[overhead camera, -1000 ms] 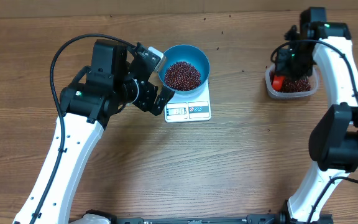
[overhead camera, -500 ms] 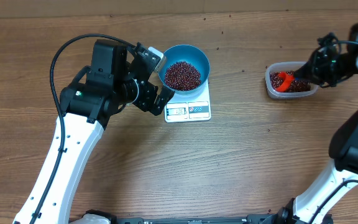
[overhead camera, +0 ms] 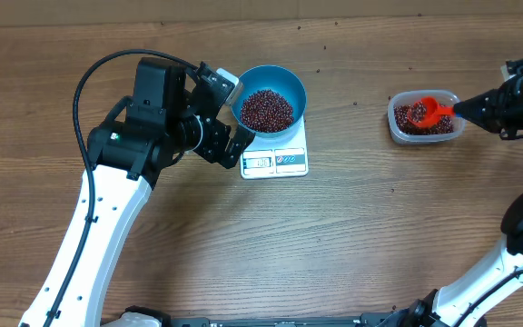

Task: Scoop item into bowl and weigh 150g on scale
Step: 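Move the scoop back to the tub and dip into the beans, then carry the filled red scoop over the teal bowl and tilt to pour, then move the right gripper's scoop back to the tub and dip into beans, then lift the filled scoop and tilt it over the teal bowl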

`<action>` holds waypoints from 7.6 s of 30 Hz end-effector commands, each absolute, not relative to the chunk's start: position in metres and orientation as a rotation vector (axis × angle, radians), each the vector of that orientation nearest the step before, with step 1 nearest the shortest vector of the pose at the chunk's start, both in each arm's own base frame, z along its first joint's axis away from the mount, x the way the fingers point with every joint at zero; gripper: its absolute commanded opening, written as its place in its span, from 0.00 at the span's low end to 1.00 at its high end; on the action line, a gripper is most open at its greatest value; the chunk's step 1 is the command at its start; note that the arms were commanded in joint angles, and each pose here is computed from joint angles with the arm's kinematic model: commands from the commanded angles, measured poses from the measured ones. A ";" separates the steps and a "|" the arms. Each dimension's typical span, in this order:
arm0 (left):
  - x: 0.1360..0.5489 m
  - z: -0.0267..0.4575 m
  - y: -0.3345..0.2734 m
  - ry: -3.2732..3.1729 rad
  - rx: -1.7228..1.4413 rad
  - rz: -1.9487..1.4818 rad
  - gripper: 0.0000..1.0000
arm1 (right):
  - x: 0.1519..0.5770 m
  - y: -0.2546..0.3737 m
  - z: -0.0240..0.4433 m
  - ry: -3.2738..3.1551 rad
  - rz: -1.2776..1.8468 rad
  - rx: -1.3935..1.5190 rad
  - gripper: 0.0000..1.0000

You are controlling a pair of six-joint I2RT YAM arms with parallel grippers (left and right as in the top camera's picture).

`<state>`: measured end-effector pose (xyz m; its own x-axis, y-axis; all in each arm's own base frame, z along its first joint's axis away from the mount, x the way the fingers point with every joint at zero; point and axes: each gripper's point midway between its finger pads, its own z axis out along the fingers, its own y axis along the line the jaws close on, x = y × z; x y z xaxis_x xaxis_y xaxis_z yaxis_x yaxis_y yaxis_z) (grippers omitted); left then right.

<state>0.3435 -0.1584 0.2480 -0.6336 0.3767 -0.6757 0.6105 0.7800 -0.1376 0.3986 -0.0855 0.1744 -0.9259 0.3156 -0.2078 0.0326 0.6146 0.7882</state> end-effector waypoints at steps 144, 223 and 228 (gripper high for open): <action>0.347 0.260 -0.158 2.298 0.708 -0.464 1.00 | 0.427 -0.039 0.097 2.783 0.227 0.033 0.04; 0.347 0.260 -0.158 2.298 0.708 -0.464 0.99 | 0.475 0.193 0.234 2.376 0.449 -0.434 0.04; 0.347 0.260 -0.158 2.298 0.708 -0.464 1.00 | 0.471 0.207 0.233 2.328 0.064 -0.554 0.04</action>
<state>0.3435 -0.1584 0.2480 -0.6336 0.3767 -0.6757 0.6105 0.7800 -0.1376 0.4566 0.2243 0.2228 -0.7058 -0.2754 -0.6527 -0.4833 0.8608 0.1594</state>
